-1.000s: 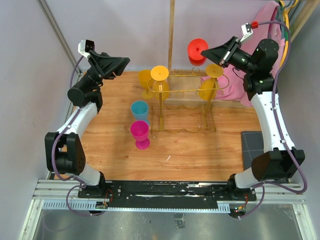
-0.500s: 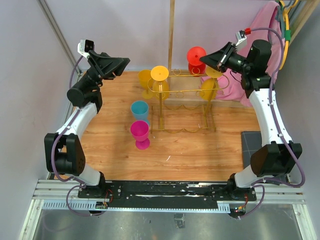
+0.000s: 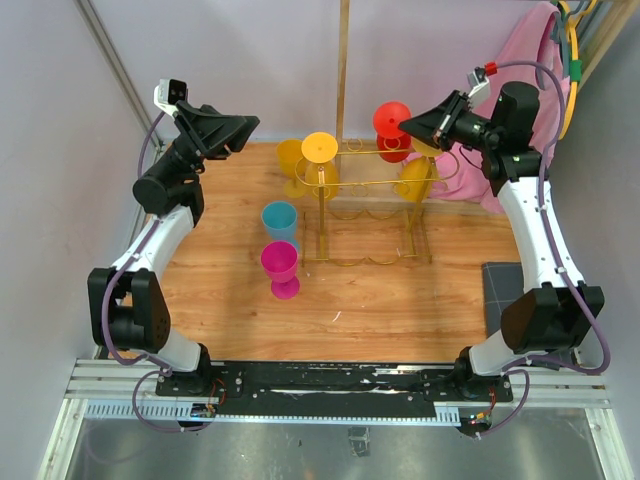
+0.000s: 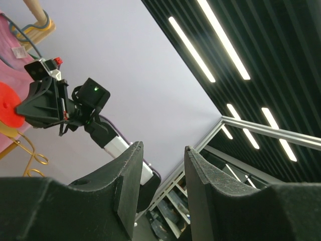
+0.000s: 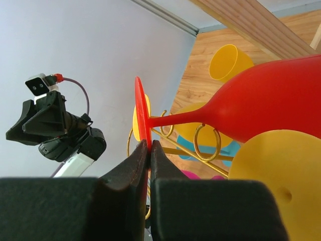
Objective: Place the wine glass upside down on the wine glass rack
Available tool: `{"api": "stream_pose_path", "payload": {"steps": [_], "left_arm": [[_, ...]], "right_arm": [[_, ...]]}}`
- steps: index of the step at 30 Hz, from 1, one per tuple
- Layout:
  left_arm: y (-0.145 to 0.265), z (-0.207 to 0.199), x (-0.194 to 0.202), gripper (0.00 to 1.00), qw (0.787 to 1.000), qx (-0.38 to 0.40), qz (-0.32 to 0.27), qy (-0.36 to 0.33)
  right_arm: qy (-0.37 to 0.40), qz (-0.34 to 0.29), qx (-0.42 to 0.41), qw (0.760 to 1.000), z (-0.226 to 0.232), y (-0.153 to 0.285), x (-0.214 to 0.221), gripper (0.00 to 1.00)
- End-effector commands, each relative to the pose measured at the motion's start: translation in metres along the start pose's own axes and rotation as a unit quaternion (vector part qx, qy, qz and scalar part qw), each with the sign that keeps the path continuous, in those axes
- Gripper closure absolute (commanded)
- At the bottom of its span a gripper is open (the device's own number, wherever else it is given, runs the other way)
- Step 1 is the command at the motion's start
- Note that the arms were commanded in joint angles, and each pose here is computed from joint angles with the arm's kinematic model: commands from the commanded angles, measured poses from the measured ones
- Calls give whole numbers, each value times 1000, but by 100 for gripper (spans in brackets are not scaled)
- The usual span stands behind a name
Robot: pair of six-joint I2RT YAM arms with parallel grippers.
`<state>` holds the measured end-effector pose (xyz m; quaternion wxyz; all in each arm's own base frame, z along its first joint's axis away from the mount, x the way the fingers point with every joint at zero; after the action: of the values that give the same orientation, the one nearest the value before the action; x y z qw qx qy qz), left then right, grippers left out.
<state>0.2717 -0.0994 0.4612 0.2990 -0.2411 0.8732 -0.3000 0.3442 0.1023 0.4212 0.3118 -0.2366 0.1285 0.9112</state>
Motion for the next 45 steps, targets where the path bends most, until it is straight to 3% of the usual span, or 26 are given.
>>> {"api": "stream_pose_path", "payload": {"steps": [1, 32, 45], "left_arm": [[6, -38, 20, 57, 996, 71, 51, -2], [7, -36, 19, 56, 996, 70, 48, 0], [6, -37, 19, 56, 996, 70, 48, -1]], "right_arm": [[2, 10, 5, 1000, -7, 4, 0, 99], [-22, 29, 22, 999, -13, 14, 17, 99], [-18, 36, 32, 999, -7, 26, 29, 82]]}}
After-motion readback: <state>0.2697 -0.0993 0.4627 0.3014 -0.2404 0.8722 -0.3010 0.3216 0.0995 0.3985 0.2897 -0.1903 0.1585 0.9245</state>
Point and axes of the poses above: each gripper's point midway between its finger pads, its own y axis back along the fingers, its own z axis along the line the jaws close on, x = y × z, the point moved 9 cm from there along y, back along the fingers, and after that the axes turned 2 degrees about -y, right-handed, at the moved point
